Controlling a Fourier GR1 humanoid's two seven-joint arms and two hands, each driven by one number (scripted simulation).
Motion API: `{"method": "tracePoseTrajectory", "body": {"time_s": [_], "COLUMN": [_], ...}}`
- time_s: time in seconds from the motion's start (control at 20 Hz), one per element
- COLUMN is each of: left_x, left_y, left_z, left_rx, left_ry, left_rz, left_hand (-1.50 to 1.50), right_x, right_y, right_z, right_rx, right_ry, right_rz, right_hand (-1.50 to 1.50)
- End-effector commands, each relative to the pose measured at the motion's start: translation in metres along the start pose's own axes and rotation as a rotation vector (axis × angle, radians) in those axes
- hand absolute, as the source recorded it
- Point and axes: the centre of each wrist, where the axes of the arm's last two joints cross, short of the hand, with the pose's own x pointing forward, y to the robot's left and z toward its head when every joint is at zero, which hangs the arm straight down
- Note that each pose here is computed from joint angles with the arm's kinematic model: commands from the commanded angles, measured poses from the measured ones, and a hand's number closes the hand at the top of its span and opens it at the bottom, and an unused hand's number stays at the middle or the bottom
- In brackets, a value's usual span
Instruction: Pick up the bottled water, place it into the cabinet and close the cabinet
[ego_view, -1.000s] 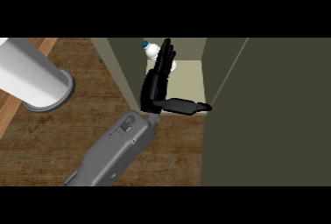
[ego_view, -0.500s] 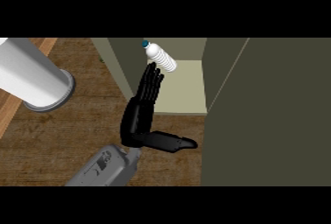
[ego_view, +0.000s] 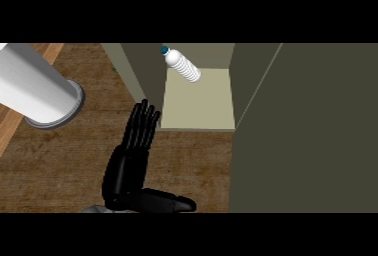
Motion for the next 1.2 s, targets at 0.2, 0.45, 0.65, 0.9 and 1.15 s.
{"method": "tracePoseTrajectory", "body": {"time_s": [0.2,0.45,0.65,0.9,1.15], "left_x": [0.028,0.024,0.034,0.044,0.056], "left_y": [0.026,0.046,0.054,0.071,0.077], "left_z": [0.031,0.049,0.048,0.069,0.070], "left_rx": [0.011,0.037,0.070,0.093,0.107], "left_ry": [-0.022,0.004,-0.029,-0.013,-0.027], "left_rz": [-0.010,-0.009,-0.014,-0.014,-0.002], "left_hand": [-1.50,-1.50,-1.50,-1.50,-1.50], "right_x": [0.041,0.039,0.049,0.046,0.047], "right_y": [0.034,0.048,0.069,0.077,0.086], "right_z": [-0.024,-0.041,-0.049,-0.070,-0.084], "right_rx": [0.144,0.169,0.200,0.226,0.289], "right_ry": [-0.005,-0.023,-0.011,-0.074,-0.080], "right_rz": [0.104,0.103,0.077,0.129,0.154], "right_hand": [1.50,1.50,1.50,1.50,1.50]}}
